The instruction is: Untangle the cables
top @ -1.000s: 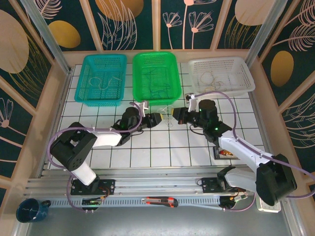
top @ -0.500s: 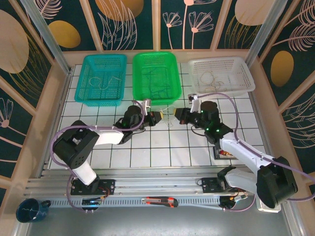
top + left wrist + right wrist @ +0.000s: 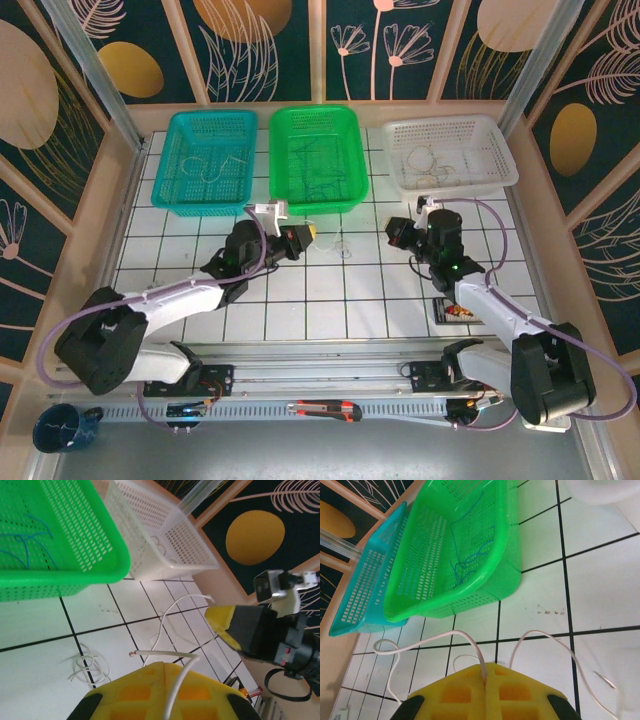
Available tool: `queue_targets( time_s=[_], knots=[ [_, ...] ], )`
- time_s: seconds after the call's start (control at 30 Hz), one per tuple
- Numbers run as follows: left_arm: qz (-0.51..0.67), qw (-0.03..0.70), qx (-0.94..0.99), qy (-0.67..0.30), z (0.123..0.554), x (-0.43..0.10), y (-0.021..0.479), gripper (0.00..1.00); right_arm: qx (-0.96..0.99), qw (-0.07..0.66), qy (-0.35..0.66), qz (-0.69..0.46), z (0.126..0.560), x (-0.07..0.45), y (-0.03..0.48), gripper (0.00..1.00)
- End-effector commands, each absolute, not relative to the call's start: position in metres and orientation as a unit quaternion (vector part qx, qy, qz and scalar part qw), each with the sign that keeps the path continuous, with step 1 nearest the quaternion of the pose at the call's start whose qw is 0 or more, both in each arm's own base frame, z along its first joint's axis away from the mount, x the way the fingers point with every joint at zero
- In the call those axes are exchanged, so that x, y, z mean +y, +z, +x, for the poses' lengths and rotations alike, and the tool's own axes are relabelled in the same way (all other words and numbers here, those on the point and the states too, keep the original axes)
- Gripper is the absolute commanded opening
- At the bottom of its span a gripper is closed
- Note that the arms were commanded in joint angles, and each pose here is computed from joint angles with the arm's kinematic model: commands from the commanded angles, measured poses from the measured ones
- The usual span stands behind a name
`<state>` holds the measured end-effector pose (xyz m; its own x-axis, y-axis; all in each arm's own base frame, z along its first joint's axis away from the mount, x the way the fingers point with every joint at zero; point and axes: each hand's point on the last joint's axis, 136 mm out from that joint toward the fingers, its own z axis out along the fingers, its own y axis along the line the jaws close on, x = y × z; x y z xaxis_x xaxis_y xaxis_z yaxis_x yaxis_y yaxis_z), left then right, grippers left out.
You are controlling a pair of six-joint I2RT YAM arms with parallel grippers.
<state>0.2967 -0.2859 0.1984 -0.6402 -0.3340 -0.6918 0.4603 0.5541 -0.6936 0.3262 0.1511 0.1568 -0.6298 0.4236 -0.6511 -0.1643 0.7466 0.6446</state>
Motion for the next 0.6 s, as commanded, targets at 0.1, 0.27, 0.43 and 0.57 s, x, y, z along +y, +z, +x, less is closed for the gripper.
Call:
queue_targets(
  time_s=[0.1, 0.27, 0.43, 0.57],
  knots=[
    [0.036, 0.470, 0.749, -0.465, 0.300, -0.276, 0.237, 0.00, 0.836, 0.406, 0.362, 0.078, 0.317, 0.157, 0.143, 0.00],
    [0.023, 0.517, 0.714, -0.472, 0.310, -0.271, 0.296, 0.00, 0.837, 0.400, 0.369, 0.057, 0.306, 0.171, 0.138, 0.00],
    [0.021, 0.546, 0.685, -0.482, 0.319, -0.272, 0.353, 0.00, 0.844, 0.395, 0.360, 0.049, 0.298, 0.179, 0.128, 0.00],
    [0.033, 0.555, 0.670, -0.492, 0.322, -0.279, 0.392, 0.00, 0.850, 0.389, 0.352, 0.045, 0.293, 0.183, 0.118, 0.00]
  ],
)
